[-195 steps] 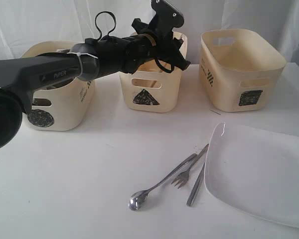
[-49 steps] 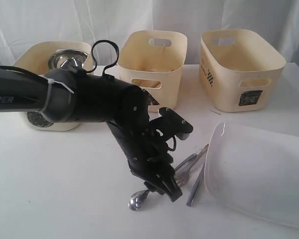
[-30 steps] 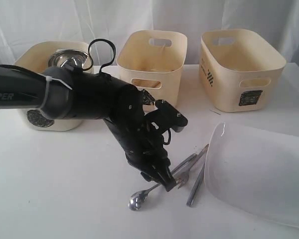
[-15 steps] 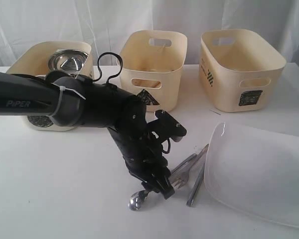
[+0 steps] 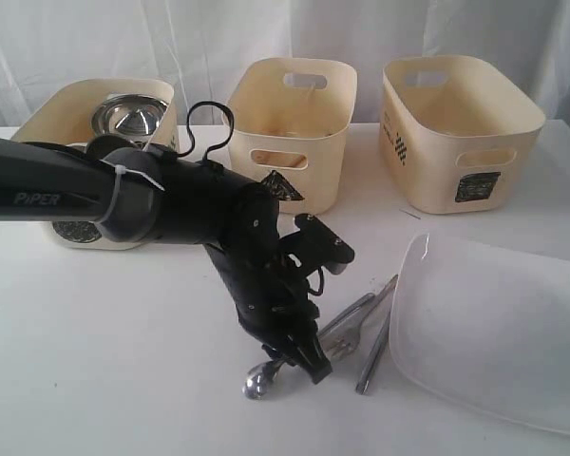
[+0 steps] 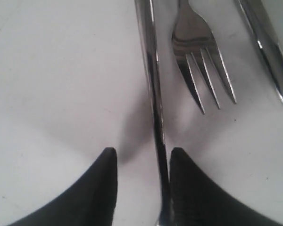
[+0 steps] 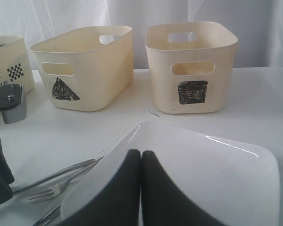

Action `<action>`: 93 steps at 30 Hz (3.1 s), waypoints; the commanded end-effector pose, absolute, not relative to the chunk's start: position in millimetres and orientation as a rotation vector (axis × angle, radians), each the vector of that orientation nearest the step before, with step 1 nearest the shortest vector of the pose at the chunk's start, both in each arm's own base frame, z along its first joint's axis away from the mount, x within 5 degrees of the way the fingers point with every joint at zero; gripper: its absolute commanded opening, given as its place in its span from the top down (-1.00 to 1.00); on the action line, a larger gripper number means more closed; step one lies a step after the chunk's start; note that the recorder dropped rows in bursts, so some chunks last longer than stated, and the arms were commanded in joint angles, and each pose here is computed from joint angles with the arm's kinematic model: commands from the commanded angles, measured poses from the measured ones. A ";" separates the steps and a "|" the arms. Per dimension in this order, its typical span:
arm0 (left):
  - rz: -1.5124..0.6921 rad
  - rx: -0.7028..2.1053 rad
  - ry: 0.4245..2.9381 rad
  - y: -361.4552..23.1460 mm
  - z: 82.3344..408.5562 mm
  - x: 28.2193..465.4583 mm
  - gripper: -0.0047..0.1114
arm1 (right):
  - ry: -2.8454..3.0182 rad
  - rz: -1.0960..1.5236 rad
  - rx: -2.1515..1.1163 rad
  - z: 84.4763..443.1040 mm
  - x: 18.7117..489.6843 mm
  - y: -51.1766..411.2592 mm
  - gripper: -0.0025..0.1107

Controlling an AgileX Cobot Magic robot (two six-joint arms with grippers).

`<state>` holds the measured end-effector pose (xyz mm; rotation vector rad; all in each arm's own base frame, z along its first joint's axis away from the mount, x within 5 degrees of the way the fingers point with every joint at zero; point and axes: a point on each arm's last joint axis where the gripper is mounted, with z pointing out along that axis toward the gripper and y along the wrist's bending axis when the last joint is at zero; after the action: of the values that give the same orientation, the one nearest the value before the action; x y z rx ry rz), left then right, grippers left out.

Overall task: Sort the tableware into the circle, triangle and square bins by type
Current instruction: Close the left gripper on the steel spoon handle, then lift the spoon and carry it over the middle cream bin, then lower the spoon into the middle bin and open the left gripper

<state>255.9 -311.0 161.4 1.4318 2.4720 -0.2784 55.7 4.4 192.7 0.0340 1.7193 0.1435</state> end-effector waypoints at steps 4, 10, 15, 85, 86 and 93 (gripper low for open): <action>-0.292 1.441 2.548 -307.2 158.3 250.7 0.65 | 1.706 0.139 0.038 193.1 55.5 4.0 0.96; -0.282 1.465 2.581 -304.8 157.5 248.1 0.76 | 1.706 0.139 0.038 193.1 55.5 4.0 0.96; -0.287 1.460 2.570 -304.4 162.7 247.7 0.76 | 1.706 0.139 0.038 193.1 55.5 4.0 0.96; -0.055 0.979 1.500 -355.4 283.7 424.0 0.92 | 1.706 0.139 0.038 193.1 55.5 4.0 0.96; -0.053 0.978 1.502 -354.0 282.8 425.6 0.92 | 1.706 0.139 0.038 193.1 55.5 4.0 0.96; -0.044 0.958 1.509 -346.9 285.0 431.6 0.92 | 1.706 0.139 0.038 193.1 55.5 4.0 0.96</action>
<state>429.0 -350.9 276.4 0.9708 1.5341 -0.0468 55.7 4.4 192.7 0.0340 1.7193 0.1435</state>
